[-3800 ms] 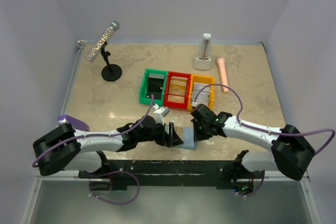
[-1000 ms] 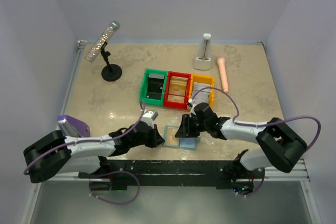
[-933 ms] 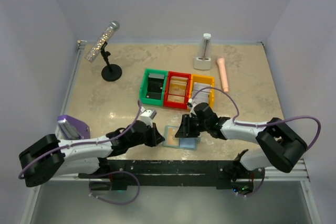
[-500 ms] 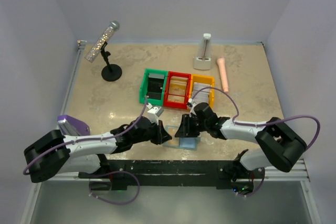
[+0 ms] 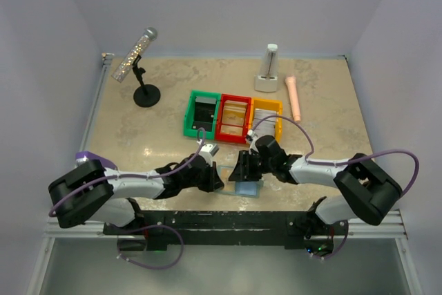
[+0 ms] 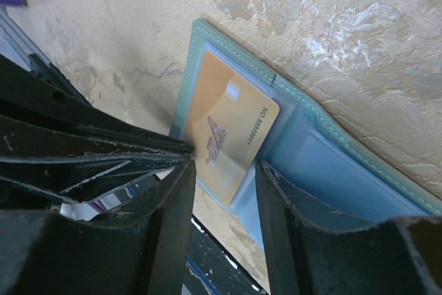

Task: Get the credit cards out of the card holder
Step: Remove the credit card from the card holder.

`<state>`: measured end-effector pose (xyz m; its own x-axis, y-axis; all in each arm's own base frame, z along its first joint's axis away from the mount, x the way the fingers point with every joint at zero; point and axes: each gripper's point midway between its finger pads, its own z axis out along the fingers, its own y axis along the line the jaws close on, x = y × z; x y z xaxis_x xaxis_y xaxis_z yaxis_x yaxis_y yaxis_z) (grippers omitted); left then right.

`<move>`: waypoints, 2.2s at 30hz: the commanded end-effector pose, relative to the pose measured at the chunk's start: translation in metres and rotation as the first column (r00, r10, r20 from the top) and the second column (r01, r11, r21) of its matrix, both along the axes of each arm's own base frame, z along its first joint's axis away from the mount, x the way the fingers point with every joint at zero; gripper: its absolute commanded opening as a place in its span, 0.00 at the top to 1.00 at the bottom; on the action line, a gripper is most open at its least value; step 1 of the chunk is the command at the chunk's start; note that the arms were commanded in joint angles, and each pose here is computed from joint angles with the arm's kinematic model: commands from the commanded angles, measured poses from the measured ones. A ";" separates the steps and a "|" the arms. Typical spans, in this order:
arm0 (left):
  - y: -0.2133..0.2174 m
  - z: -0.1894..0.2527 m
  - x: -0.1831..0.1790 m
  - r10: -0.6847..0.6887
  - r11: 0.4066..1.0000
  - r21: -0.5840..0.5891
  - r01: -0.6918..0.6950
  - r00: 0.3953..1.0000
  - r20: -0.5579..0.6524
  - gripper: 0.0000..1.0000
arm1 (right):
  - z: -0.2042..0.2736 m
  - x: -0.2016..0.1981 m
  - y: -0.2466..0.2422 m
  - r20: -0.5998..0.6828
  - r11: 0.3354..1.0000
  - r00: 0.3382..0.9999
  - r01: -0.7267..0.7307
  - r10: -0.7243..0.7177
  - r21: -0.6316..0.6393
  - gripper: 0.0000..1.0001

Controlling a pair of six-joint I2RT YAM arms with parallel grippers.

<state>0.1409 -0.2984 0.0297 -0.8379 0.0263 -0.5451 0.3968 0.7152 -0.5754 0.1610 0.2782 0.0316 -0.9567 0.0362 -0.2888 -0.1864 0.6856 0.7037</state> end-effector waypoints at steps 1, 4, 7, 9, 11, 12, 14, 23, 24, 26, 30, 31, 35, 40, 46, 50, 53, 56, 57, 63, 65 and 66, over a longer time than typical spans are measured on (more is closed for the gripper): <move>0.000 0.001 0.010 0.042 0.999 0.006 -0.042 0.999 0.016 1.00 | 0.005 0.001 0.002 0.004 0.999 1.000 0.004 -0.005 0.033 0.55; 0.005 -0.006 0.008 0.054 0.998 0.026 -0.054 0.999 0.002 1.00 | 0.003 -0.001 0.001 -0.004 0.999 1.000 0.009 -0.009 0.030 0.55; 0.013 -0.015 0.010 0.088 0.995 0.054 -0.088 0.996 -0.001 1.00 | 0.000 -0.002 0.000 -0.018 0.999 1.000 0.022 -0.021 0.036 0.55; 0.016 -0.020 0.008 0.096 0.993 0.064 -0.095 0.995 -0.011 1.00 | -0.003 -0.004 0.000 -0.031 0.999 0.999 0.032 -0.031 0.041 0.55; 0.018 -0.024 0.007 0.100 0.993 0.067 -0.098 0.995 -0.019 1.00 | -0.005 -0.004 -0.001 -0.041 0.998 0.998 0.044 -0.042 0.050 0.55; 0.019 -0.026 0.005 0.102 0.993 0.069 -0.100 0.995 -0.025 1.00 | -0.006 -0.004 0.000 -0.041 0.997 0.998 0.046 -0.044 0.056 0.55; 0.020 -0.028 0.004 0.104 0.992 0.069 -0.102 0.994 -0.032 1.00 | -0.007 -0.004 0.000 -0.048 0.997 0.998 0.054 -0.051 0.061 0.55; 0.020 -0.028 0.001 0.100 0.994 0.052 -0.098 0.994 -0.044 1.00 | -0.005 0.000 0.004 -0.044 0.994 0.997 0.060 -0.056 0.093 0.56; 0.019 -0.027 0.000 0.098 0.994 0.048 -0.096 0.994 -0.042 1.00 | -0.005 0.001 0.004 -0.041 0.993 0.998 0.060 -0.056 0.097 0.57; 0.019 -0.025 0.000 0.093 0.995 0.041 -0.091 0.995 -0.043 1.00 | -0.004 0.001 0.004 -0.038 0.993 0.998 0.059 -0.055 0.103 0.59; 0.019 -0.026 -0.001 0.091 0.995 0.041 -0.089 0.995 -0.042 1.00 | -0.003 0.002 0.006 -0.037 0.993 0.998 0.054 -0.051 0.107 0.67; 0.018 -0.026 0.000 0.091 0.995 0.040 -0.089 0.995 -0.042 1.00 | -0.003 0.002 0.006 -0.038 0.993 0.998 0.053 -0.049 0.110 0.68; 0.018 -0.025 0.000 0.091 0.995 0.038 -0.089 0.995 -0.041 1.00 | -0.005 0.001 0.006 -0.040 0.993 0.998 0.052 -0.048 0.106 0.73; 0.018 -0.023 0.000 0.091 0.995 0.034 -0.090 0.995 -0.040 1.00 | -0.004 0.002 0.005 -0.038 0.993 0.998 0.054 -0.050 0.107 0.81; 0.019 -0.019 0.000 0.096 0.995 0.027 -0.095 0.995 -0.040 1.00 | -0.005 -0.001 0.000 -0.025 0.995 0.999 0.044 -0.041 0.089 0.85; 0.018 -0.015 0.000 0.097 0.995 0.017 -0.097 0.995 -0.038 1.00 | -0.006 -0.002 -0.002 -0.020 0.996 0.999 0.039 -0.038 0.084 0.88; 0.017 -0.009 0.001 0.095 0.995 0.006 -0.095 0.995 -0.030 1.00 | -0.006 -0.003 -0.003 -0.017 0.996 0.999 0.039 -0.038 0.081 0.89; 0.019 -0.004 0.005 0.103 0.995 0.014 -0.103 0.995 -0.007 1.00 | -0.006 -0.004 -0.006 -0.014 0.997 0.999 0.035 -0.034 0.071 0.88; 0.019 -0.003 0.006 0.105 0.994 0.020 -0.105 0.994 -0.002 1.00 | -0.005 -0.004 -0.006 -0.010 0.997 0.999 0.034 -0.033 0.070 0.87; 0.019 -0.003 0.009 0.108 0.994 0.034 -0.108 0.994 0.008 1.00 | -0.004 -0.004 -0.007 -0.004 0.997 0.999 0.032 -0.032 0.068 0.89; 0.019 -0.004 0.009 0.106 0.994 0.038 -0.107 0.994 0.005 1.00 | -0.004 -0.005 -0.008 -0.007 0.997 0.999 0.033 -0.032 0.066 0.90; 0.019 -0.005 0.009 0.106 0.993 0.041 -0.107 0.994 0.004 1.00 | -0.004 -0.005 -0.008 -0.005 0.997 0.999 0.034 -0.033 0.067 0.90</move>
<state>0.1411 -0.2775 0.0195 -0.8505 -0.0318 -0.5251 0.3152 0.7683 -0.5571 0.1563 0.2730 0.0257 -0.9617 0.0961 -0.2568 -0.1375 0.6413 0.7549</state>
